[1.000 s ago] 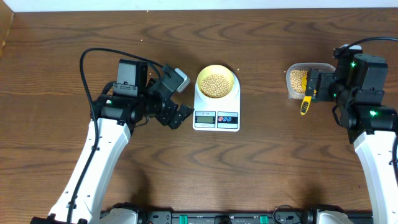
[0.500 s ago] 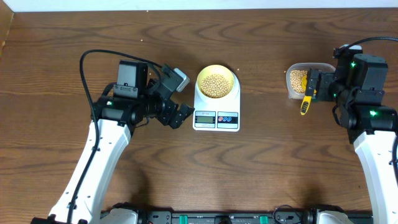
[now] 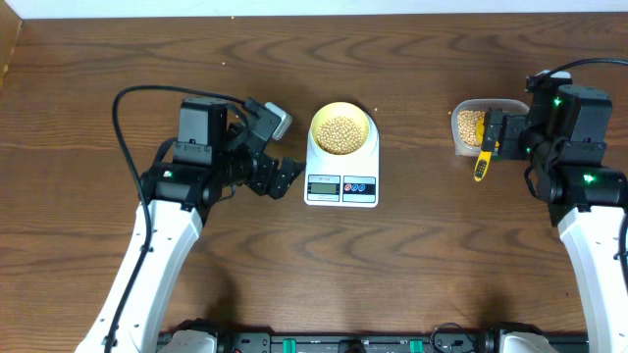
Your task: Scoop item into bowl and weigh 50g on scale
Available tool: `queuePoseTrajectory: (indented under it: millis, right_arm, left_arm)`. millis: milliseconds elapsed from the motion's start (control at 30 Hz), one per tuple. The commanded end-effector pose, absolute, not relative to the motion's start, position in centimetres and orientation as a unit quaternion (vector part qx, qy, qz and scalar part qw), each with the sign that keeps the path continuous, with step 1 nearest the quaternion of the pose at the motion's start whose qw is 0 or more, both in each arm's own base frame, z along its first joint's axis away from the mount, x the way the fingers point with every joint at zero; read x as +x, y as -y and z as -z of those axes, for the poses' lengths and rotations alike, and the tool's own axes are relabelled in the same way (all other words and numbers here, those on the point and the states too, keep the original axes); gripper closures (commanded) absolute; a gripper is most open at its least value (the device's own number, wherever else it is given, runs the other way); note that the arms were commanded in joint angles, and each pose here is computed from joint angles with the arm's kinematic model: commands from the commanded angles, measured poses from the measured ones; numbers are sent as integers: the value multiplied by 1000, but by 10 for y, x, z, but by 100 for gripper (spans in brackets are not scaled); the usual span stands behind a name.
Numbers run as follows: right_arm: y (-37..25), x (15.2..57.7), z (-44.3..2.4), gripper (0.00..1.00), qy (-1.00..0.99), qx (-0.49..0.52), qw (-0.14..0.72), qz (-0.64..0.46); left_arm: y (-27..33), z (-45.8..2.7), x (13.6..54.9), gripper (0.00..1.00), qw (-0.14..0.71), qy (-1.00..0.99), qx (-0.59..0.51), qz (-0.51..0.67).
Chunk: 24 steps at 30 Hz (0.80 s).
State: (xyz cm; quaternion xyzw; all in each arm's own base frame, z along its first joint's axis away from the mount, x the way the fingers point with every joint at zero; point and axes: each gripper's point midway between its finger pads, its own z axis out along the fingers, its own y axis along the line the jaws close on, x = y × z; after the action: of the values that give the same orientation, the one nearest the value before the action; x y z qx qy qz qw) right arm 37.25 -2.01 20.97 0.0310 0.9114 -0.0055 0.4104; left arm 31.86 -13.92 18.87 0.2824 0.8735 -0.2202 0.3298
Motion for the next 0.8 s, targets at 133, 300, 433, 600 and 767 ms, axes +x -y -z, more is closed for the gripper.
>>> queuePoseTrajectory:
  millis: [133,300,433,600,767]
  right_arm:
    - [18,373,-210,1,-912,24,410,8]
    - [18,373,-210,1,-912,24,410,8]
    - [18,373,-210,1,-912,24,410,8]
    - [18,373,-210,1,-912,24,410,8]
    - [18,373,-210,1,-912,24,410,8]
  left_arm:
    - [136,-192,307,10,355,-867,265,228]
    - [131,-183,292,10,385,-864,227,233]
    - [124,-175,276,10,413,-857,208,228]
    - [118,-167,264,10,439,-850,188,224]
    - [111,-163,254,10,452,-849,159,223]
